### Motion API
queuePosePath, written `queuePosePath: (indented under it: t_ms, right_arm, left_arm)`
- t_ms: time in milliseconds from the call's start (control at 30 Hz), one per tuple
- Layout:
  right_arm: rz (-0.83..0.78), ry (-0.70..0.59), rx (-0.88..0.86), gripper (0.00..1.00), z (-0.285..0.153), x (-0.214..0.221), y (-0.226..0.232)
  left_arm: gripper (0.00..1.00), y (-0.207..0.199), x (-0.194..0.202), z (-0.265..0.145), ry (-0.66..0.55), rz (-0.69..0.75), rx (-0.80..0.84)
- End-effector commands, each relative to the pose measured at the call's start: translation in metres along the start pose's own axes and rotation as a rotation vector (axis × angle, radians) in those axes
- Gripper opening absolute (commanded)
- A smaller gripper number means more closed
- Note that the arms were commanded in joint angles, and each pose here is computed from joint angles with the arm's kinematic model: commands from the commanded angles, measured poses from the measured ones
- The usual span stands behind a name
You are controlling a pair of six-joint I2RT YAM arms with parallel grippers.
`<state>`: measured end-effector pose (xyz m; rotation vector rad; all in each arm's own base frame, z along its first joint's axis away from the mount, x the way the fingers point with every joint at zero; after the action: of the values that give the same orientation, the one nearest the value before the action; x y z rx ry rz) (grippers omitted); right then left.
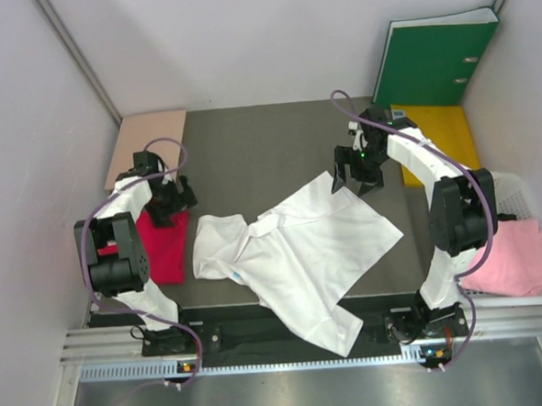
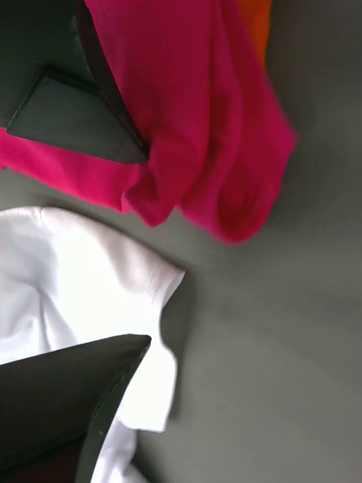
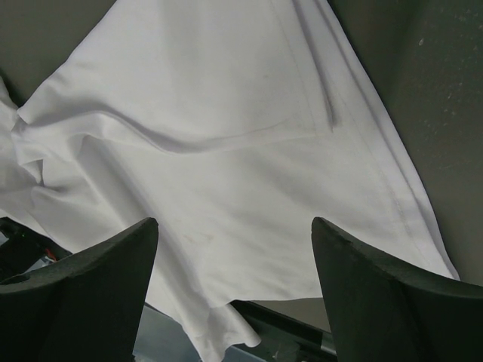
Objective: Fold and stack the t-shirts
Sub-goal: Flatten out the tshirt
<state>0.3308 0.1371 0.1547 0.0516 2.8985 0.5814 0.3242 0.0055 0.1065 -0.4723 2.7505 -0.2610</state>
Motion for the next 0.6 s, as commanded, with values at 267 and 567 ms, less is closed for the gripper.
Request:
queuePosePath:
  t_ms: [267,567]
  right_arm:
    - [-0.010,-0.021,-0.039,0.82,0.001,-0.009,0.003]
    - [-0.007,-0.006,-0.028,0.82,0.008,-0.008,-0.001]
  left_arm:
    - [0.99,-0.039,0.007,-0.022,-0.067,0.092,0.294]
    - [0.99,-0.030,0.027,0.004,0.005,0.074,0.288]
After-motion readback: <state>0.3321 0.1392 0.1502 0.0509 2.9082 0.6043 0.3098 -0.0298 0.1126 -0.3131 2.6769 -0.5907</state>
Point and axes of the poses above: each gripper's point midway between its finger pads, its own z axis out along the fingers, its own y axis along the line the jaws close on, x = y × z, the point moved 5 cm from there along -z, back along the fingers, and after that the axes turned 2 degrees about z, right-handed, at the moved point
